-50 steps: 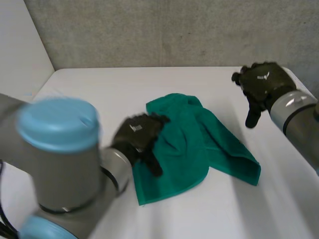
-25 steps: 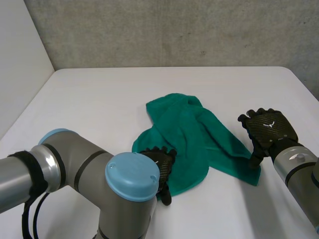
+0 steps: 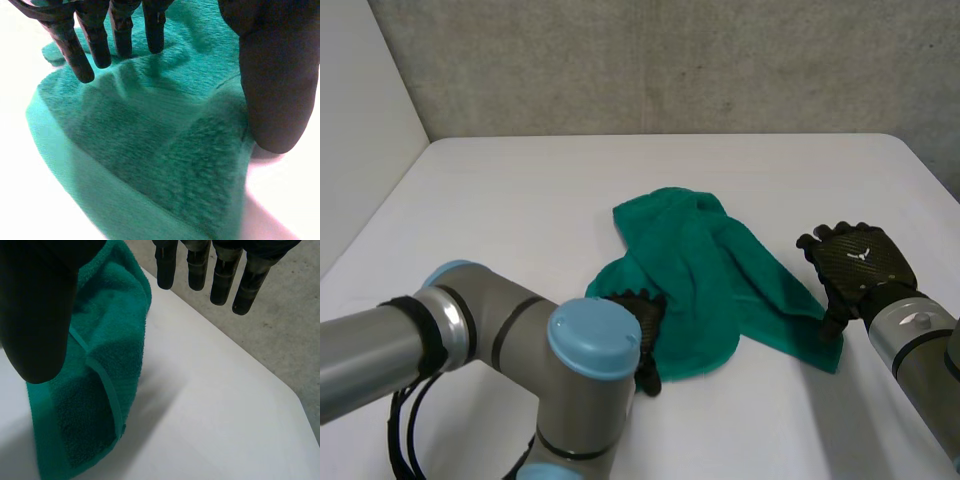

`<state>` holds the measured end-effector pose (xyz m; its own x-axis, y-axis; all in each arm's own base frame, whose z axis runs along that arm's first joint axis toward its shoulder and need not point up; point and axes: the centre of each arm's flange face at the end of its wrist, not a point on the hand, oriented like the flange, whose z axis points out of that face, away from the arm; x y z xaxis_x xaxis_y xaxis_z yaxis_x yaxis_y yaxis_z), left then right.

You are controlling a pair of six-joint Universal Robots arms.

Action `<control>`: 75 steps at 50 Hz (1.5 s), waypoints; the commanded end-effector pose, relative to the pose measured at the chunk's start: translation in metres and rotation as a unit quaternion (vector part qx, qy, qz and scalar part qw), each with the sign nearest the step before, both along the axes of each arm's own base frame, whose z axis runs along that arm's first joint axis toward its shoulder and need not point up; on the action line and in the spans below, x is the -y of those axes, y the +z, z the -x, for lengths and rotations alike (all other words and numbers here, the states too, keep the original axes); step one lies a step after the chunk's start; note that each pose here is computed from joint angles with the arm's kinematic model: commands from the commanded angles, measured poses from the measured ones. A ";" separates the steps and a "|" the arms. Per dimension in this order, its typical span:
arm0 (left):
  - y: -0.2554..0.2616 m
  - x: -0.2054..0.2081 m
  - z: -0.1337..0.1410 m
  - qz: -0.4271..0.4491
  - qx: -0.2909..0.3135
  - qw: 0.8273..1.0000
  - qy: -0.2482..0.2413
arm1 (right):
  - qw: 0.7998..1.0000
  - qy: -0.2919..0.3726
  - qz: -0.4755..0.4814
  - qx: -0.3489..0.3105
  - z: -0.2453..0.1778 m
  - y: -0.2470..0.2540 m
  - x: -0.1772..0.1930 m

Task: Fold the towel.

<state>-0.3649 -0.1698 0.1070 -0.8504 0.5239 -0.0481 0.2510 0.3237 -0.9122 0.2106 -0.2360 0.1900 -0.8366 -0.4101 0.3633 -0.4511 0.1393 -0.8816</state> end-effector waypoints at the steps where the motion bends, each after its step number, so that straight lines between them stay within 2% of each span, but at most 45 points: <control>1: 0.004 0.021 -0.006 0.011 -0.008 1.000 0.026 | 1.000 0.001 -0.001 0.000 0.000 0.000 -0.001; 13: 0.014 0.057 -0.018 0.065 -0.004 0.996 0.056 | 1.000 -0.003 0.001 -0.002 0.001 0.000 0.000; 16: 0.037 0.063 -0.024 0.083 -0.018 0.994 0.070 | 1.000 -0.009 -0.001 0.001 0.002 0.000 0.002; 19: 0.059 0.063 -0.028 0.101 -0.034 0.991 0.076 | 1.000 -0.023 -0.002 0.009 0.007 0.002 0.007; 21: 0.094 0.057 -0.037 0.124 -0.058 0.988 0.077 | 0.999 -0.037 -0.008 0.034 0.009 0.004 0.010; 25: 0.132 0.047 -0.048 0.155 -0.086 0.981 0.080 | 0.994 -0.054 -0.023 0.090 0.009 0.007 0.014; 33: 0.167 0.036 -0.061 0.199 -0.089 0.973 0.078 | 0.978 -0.068 -0.110 0.161 0.001 -0.019 0.027; 40: 0.175 0.037 -0.062 0.212 -0.090 0.970 0.079 | 0.972 -0.081 -0.148 0.163 -0.008 -0.052 0.049; 46: 0.189 0.039 -0.068 0.226 -0.102 0.965 0.089 | 0.974 -0.105 -0.128 0.154 -0.010 -0.061 0.066; 50: 0.202 0.039 -0.073 0.240 -0.113 0.960 0.095 | 0.978 -0.098 -0.070 0.170 -0.012 -0.046 0.076; 53: 0.212 0.041 -0.081 0.252 -0.120 0.954 0.107 | 0.983 -0.081 -0.004 0.167 -0.010 -0.008 0.075; 58: 0.225 0.045 -0.091 0.268 -0.129 0.947 0.123 | 0.986 -0.049 0.087 0.133 -0.003 0.055 0.062; 59: 0.242 0.047 -0.103 0.288 -0.140 0.937 0.138 | 0.986 -0.045 0.098 0.128 -0.001 0.063 0.060; 64: 0.262 0.048 -0.121 0.309 -0.147 0.928 0.145 | 0.985 -0.015 0.153 0.080 0.007 0.115 0.038; 69: 0.264 0.050 -0.131 0.302 -0.134 0.932 0.145 | 0.986 0.025 0.165 0.020 0.005 0.150 0.015; 71: 0.253 0.056 -0.140 0.270 -0.106 0.946 0.142 | 0.989 0.039 0.141 0.001 0.004 0.153 0.009; 75: 0.231 0.067 -0.147 0.224 -0.075 0.961 0.143 | 0.994 0.060 0.087 -0.013 0.001 0.140 0.007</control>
<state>-0.2334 -0.2207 0.3700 -0.9766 0.2134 -0.0266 -0.0279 -0.2481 -0.9683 0.2050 -0.2517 0.3371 -0.8374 -0.3188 0.4440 -0.4100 -0.1709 -0.8959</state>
